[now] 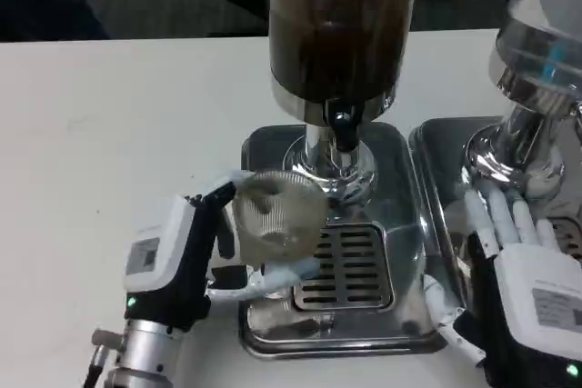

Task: Grasp the cup under the faucet to collect the drink, then remove the cup.

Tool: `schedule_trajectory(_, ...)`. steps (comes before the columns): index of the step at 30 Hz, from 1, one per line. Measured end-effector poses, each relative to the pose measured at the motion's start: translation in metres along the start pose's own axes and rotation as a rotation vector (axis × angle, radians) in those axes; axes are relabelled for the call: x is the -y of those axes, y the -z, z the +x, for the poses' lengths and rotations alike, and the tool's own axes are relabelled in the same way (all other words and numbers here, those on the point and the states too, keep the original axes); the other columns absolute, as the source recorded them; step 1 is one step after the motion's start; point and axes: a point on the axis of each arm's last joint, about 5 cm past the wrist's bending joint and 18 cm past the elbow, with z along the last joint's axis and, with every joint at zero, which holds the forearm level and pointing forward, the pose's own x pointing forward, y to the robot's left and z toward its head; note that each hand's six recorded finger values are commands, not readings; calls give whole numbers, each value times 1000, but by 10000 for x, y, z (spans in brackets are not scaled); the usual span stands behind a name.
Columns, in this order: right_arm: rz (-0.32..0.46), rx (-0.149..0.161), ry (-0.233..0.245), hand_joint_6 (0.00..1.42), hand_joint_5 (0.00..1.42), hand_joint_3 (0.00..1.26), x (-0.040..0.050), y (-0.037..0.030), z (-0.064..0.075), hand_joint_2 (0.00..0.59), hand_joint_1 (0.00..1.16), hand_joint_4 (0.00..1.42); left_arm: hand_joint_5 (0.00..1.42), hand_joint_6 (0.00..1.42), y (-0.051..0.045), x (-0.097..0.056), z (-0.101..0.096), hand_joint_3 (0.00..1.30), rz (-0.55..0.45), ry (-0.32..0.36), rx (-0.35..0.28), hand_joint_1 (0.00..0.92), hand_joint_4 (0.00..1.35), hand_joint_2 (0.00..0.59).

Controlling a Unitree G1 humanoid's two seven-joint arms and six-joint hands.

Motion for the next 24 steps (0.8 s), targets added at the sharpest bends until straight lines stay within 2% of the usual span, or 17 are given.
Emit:
schedule_trajectory(4,1,-19,-6,0,0,45,-5,7,-30,513,247,0,1141,1339,-51,96,111,853,27,23,26,710,1020,2)
schedule_trajectory(9,29,-34,2,0,0,44,-3,-30,-47,510,210,0,1144,1339,-151,212,280,853,44,64,72,710,1028,1)
schedule_trajectory(13,36,-36,12,0,0,44,11,-51,-54,511,205,0,1144,1339,-200,274,375,853,48,75,64,714,1029,2)
schedule_trajectory(17,31,-51,7,0,0,44,9,-37,-74,514,201,0,1144,1337,-222,296,433,853,59,88,66,728,1015,0)
schedule_trajectory(24,31,-60,10,0,0,44,18,-35,-83,514,198,0,1144,1339,-240,331,429,847,55,105,61,742,1011,0)
